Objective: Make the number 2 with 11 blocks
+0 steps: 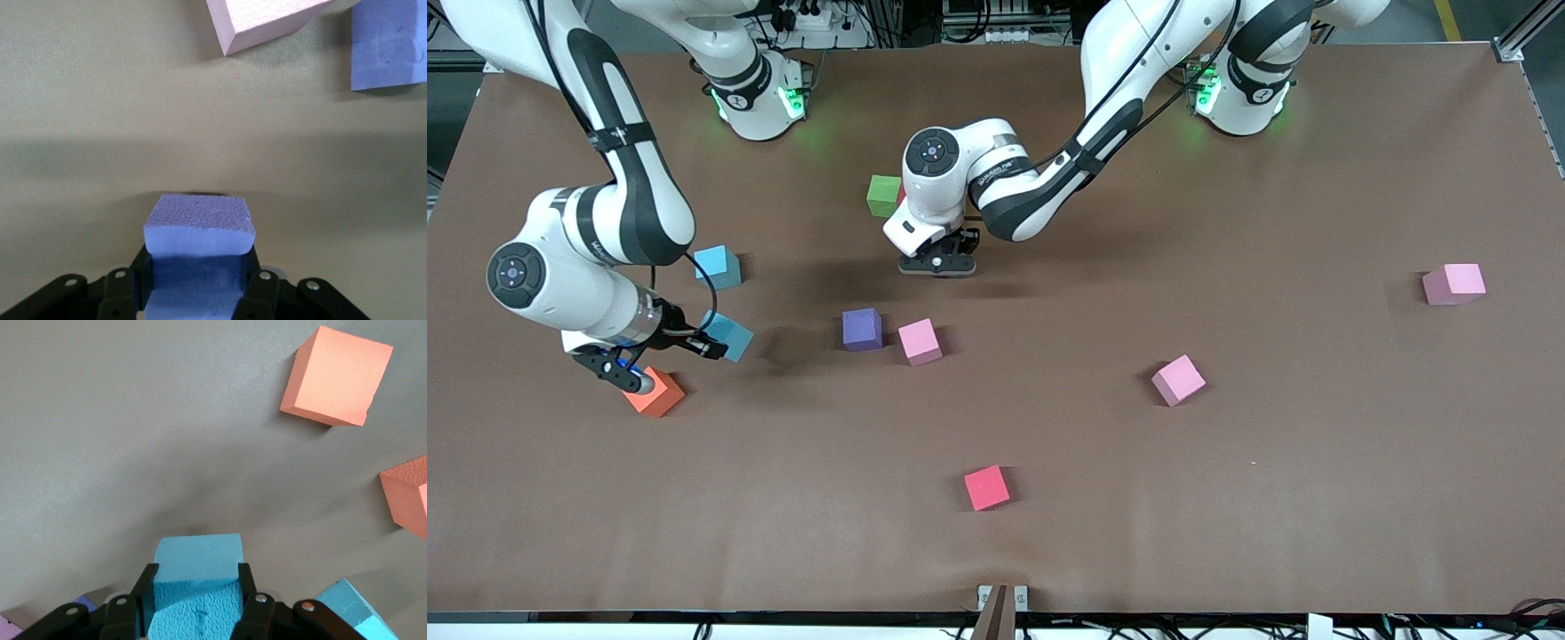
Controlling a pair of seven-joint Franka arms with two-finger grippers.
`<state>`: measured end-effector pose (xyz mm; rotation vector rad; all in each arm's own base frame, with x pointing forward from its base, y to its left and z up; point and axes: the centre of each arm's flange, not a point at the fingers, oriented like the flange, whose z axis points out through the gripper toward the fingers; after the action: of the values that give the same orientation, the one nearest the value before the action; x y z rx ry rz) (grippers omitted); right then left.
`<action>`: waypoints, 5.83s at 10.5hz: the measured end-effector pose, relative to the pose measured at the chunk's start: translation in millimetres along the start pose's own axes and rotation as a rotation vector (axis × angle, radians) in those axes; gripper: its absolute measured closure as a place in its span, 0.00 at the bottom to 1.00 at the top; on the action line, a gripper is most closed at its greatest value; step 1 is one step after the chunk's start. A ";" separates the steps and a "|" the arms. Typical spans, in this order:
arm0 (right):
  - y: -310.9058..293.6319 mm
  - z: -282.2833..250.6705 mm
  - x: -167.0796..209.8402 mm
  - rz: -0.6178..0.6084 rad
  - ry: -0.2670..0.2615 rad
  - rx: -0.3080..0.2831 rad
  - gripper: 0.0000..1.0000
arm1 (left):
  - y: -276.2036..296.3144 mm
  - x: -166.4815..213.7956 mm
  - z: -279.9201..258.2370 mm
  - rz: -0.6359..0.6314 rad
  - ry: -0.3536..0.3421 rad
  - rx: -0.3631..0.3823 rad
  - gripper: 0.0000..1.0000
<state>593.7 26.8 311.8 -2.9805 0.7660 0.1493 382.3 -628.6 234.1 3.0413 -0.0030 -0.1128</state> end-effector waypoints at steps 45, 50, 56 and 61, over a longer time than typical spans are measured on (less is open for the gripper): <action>-26.3 -18.7 -41.5 0.364 -0.042 0.013 0.48 | 5.6 -10.2 6.2 -0.019 -0.004 0.006 0.47; -25.1 -15.8 -43.0 0.364 -0.049 0.006 0.48 | 1.3 -8.1 18.5 -0.025 -0.013 0.020 0.47; -24.6 -15.8 -42.7 0.365 -0.049 0.006 0.48 | 2.4 -9.3 20.9 -0.023 -0.013 0.015 0.47; -24.1 -15.8 -42.3 0.367 -0.049 0.006 0.48 | 5.9 -12.5 22.7 -0.017 -0.005 0.004 0.47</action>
<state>569.7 66.7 332.9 -2.7867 1.2945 0.2344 368.1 -636.6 213.1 3.0450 0.0216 -0.1220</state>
